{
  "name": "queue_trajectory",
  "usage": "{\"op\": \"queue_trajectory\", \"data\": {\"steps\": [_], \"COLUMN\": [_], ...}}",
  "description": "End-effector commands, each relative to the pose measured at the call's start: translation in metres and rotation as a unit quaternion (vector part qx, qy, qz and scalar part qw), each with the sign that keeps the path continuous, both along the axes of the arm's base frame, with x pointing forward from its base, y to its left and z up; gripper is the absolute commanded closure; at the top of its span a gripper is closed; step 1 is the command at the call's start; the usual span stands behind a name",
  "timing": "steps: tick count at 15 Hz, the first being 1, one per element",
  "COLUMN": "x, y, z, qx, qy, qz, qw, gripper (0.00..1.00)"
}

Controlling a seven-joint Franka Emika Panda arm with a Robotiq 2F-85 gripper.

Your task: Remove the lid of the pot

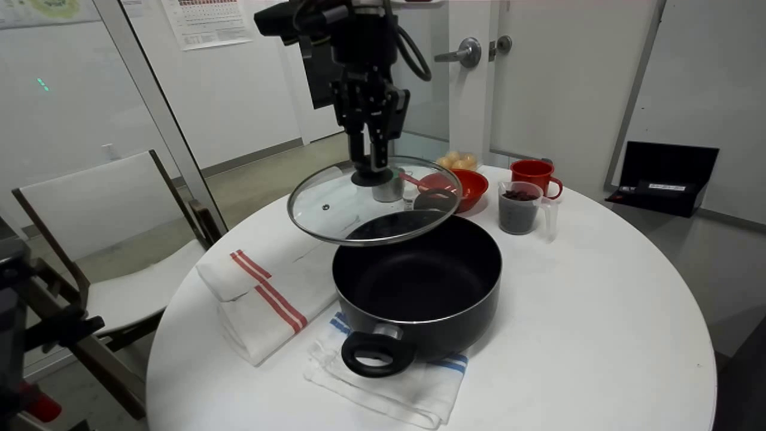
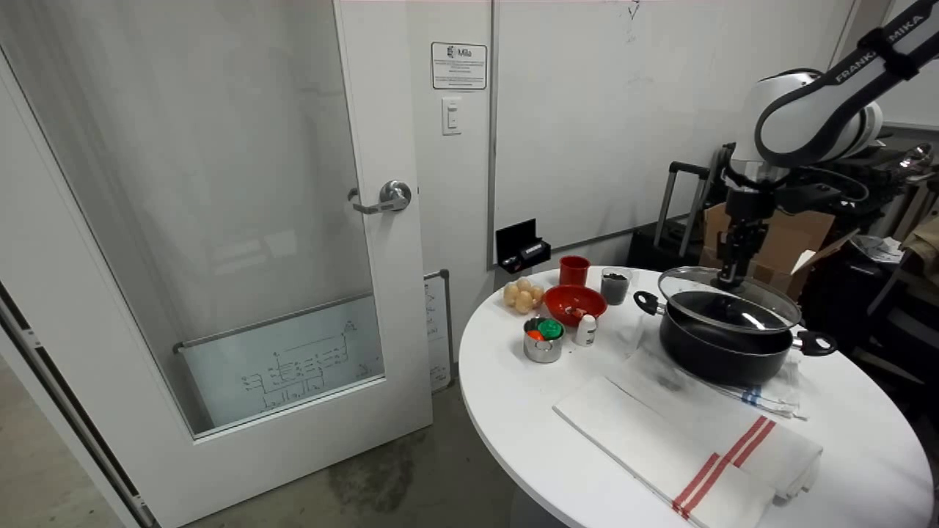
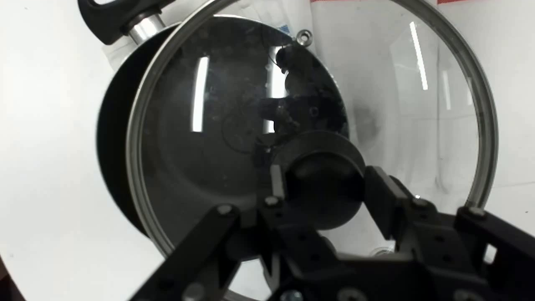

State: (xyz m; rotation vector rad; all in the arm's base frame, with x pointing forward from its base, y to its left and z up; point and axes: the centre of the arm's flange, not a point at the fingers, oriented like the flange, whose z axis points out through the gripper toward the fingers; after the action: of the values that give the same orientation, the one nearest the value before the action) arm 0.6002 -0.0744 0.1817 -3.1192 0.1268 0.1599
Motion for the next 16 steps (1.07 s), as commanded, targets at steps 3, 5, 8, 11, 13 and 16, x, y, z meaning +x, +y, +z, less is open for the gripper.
{"op": "queue_trajectory", "data": {"steps": [3,5,8,11,13,16], "x": [-0.01,-0.007,-0.007,-0.006,-0.005,-0.003], "y": [0.078,0.104,0.137,0.159,0.17,0.182], "z": [0.032,0.031,0.025,0.015,0.008,-0.005], "qx": [-0.008,-0.012,-0.016,-0.016,-0.015,-0.012], "qy": [-0.003,-0.001,0.01,0.021,0.027,0.043], "qz": [0.077,0.102,0.136,0.161,0.173,0.187], "qw": [0.997,0.9948,0.9905,0.9867,0.9844,0.9814], "gripper": [0.76,0.76,0.76,0.76,0.76,0.76]}}
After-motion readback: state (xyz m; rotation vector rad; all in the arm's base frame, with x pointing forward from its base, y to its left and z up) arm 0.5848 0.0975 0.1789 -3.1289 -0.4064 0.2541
